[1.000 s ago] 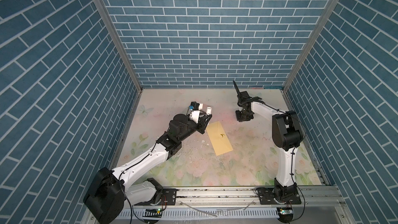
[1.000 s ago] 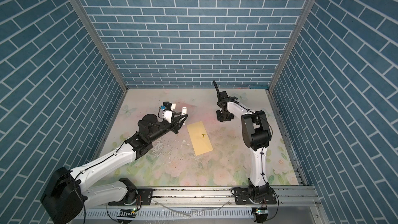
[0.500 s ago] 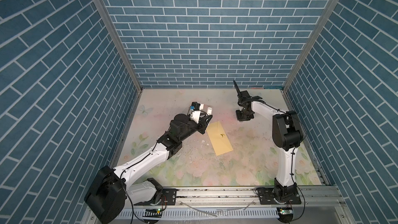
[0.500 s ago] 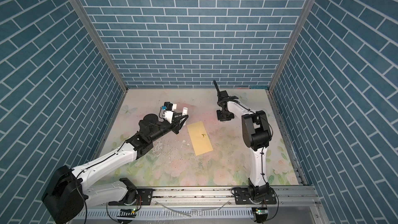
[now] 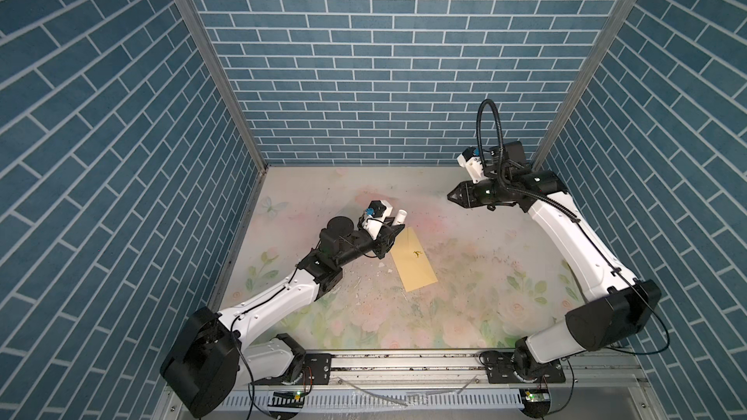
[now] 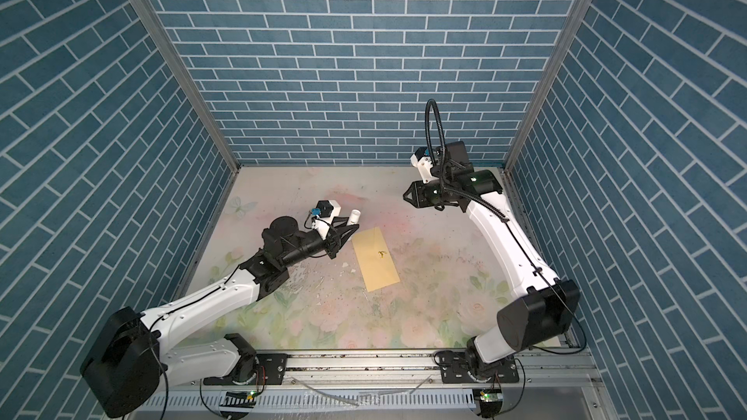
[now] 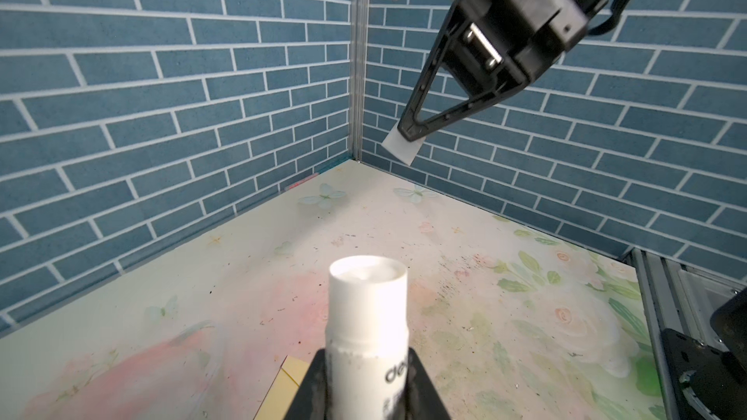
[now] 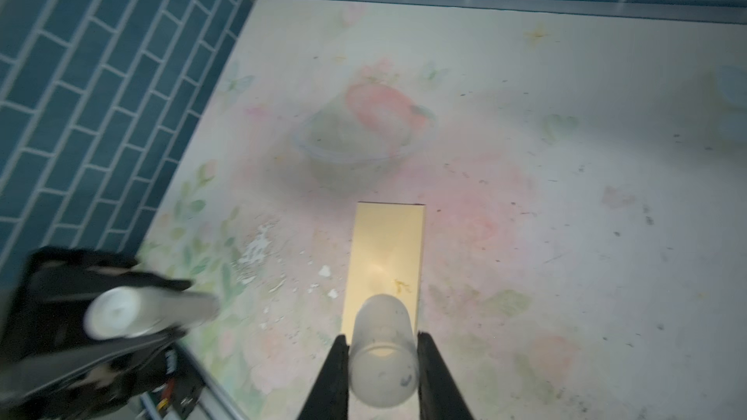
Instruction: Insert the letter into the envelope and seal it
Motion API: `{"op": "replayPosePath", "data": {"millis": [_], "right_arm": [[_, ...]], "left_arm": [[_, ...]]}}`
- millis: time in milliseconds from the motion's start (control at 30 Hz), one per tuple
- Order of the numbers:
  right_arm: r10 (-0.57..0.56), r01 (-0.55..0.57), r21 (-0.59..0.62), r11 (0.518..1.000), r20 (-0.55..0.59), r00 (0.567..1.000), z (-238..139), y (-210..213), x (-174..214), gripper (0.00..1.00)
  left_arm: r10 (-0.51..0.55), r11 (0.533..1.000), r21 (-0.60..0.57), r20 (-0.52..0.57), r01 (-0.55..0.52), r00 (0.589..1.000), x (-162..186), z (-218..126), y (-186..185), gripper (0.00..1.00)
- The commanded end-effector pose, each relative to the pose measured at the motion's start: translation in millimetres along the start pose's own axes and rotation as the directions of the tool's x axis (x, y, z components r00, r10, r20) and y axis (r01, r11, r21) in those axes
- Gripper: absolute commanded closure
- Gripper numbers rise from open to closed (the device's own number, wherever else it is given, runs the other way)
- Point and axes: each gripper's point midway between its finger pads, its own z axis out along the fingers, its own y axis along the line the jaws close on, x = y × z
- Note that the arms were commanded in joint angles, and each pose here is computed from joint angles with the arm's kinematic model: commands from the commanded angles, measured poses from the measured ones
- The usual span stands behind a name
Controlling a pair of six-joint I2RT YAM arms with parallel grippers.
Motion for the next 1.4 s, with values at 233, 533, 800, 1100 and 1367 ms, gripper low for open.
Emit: {"op": "replayPosePath", "data": {"millis": [233,533,800,1100,1367], "right_arm": [[-0.043,0.005,-0.357,0.934,-0.099,0.994,-15.9,83.2,28.6,0.84],[-0.085,0.018,-0.403,0.915,-0.149,0.985,-0.5,103.2,37.3,0.85],[-0.105,0.024,-0.429,0.903,-0.167,0.980,4.0,112.1,40.6,0.85],[-0.127,0.026,-0.456,0.889,-0.190,0.973,10.1,121.9,44.6,0.86],[-0.165,0.057,-0.457,0.888,-0.200,0.966,14.3,129.6,52.9,0.87]], "left_arm": [[0.137,0.972,0.179,0.079,-0.149,0.987,-12.0,2.1,-33.6,1.00],[0.164,0.957,0.225,0.102,-0.184,0.981,-14.3,1.9,-46.1,1.00],[0.169,0.954,0.232,0.104,-0.189,0.980,-14.2,2.0,-49.1,1.00],[0.169,0.952,0.239,0.107,-0.190,0.980,-14.6,1.7,-51.4,1.00],[0.161,0.953,0.243,0.101,-0.181,0.982,-13.6,2.3,-51.7,1.00]]}}
